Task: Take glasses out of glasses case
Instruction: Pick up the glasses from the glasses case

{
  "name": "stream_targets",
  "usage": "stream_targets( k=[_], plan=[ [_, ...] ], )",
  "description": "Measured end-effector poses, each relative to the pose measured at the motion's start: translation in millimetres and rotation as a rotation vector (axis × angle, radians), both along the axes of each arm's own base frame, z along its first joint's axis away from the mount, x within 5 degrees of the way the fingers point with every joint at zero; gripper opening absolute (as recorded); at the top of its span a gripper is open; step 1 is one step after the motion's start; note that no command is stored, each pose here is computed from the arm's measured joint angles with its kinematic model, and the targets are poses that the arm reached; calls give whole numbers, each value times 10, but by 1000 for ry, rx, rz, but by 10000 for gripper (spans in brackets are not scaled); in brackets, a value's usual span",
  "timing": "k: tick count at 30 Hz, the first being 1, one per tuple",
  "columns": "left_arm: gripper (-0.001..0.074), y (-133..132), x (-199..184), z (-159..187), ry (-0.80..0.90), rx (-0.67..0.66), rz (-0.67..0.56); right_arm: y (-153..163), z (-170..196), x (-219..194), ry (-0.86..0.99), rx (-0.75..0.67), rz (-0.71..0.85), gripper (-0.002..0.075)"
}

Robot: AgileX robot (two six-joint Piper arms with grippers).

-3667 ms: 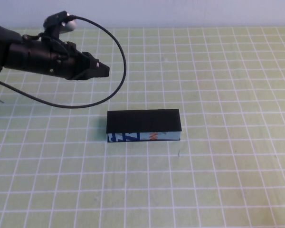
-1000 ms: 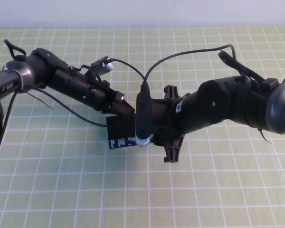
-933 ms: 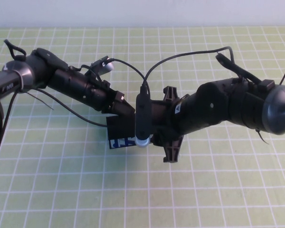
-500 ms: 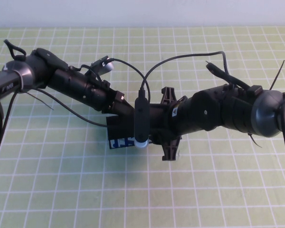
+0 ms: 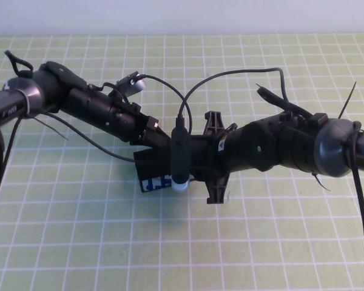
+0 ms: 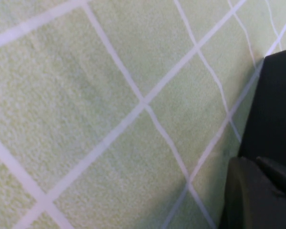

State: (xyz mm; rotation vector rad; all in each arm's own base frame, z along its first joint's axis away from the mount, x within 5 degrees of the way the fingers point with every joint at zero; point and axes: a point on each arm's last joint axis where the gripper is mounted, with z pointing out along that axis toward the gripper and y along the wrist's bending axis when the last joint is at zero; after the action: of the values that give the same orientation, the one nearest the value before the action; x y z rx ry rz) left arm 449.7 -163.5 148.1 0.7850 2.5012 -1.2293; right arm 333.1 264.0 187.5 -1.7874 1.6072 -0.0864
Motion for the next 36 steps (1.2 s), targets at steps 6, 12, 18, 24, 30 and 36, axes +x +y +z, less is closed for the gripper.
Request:
stream_targets(
  k=[6, 12, 18, 24, 30, 36],
  plan=[
    [-4, 8, 6, 3, -2, 0, 3, 5, 3, 1, -12, -5, 8, 134],
    [-4, 17, 21, 9, -10, 2, 11, 10, 24, -4, -26, -9, 20, 48],
    [-4, 32, 32, 19, -15, 1, 13, 22, 160, -23, -60, 28, 10, 14],
    [-4, 103, 84, 269, -73, -1, -4, 26, 252, -7, -99, 70, -10, -2],
    [-4, 404, 43, 1042, -244, 19, 40, 39, 286, 19, -121, 118, -40, -5],
    [-4, 544, -427, 1648, -418, 65, 8, 47, 294, 31, -123, 148, -62, -6]
  ],
)
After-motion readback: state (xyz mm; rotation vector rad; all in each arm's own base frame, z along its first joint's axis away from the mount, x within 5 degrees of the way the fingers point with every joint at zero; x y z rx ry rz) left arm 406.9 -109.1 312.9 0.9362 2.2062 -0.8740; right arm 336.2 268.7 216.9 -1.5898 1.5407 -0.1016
